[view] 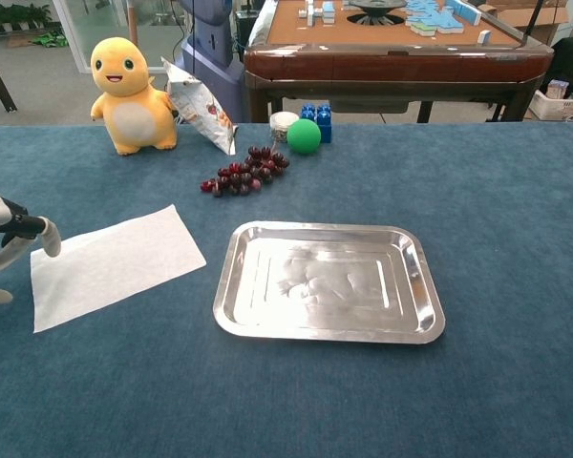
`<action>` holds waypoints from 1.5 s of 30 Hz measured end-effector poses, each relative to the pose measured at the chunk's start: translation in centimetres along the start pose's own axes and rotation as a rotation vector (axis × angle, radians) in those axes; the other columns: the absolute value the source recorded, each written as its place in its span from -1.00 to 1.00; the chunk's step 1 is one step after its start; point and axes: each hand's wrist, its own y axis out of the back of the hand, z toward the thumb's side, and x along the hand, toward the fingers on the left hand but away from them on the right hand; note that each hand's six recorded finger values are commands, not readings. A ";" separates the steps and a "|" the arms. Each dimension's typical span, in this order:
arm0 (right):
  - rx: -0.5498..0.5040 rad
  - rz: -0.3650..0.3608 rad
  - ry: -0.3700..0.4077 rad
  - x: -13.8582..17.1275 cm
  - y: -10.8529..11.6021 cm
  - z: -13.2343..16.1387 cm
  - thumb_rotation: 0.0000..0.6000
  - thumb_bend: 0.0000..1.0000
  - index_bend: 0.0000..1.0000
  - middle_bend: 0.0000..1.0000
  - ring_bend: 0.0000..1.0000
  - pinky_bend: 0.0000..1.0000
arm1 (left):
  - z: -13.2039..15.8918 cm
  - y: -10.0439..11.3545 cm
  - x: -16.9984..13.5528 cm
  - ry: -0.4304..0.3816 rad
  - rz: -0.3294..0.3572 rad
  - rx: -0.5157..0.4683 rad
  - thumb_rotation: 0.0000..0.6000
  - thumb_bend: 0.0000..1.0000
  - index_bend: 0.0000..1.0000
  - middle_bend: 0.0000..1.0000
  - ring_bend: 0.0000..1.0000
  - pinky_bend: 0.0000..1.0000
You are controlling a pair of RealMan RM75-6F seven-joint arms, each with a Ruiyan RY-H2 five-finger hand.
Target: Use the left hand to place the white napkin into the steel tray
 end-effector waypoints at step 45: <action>-0.004 0.007 0.004 0.0 -0.1 0.1 1.00 -0.30 -0.11 -0.31 -0.63 -0.26 | -0.9 -2.1 0.8 0.081 -0.040 -0.049 1.00 -0.85 -0.11 0.46 0.11 0.28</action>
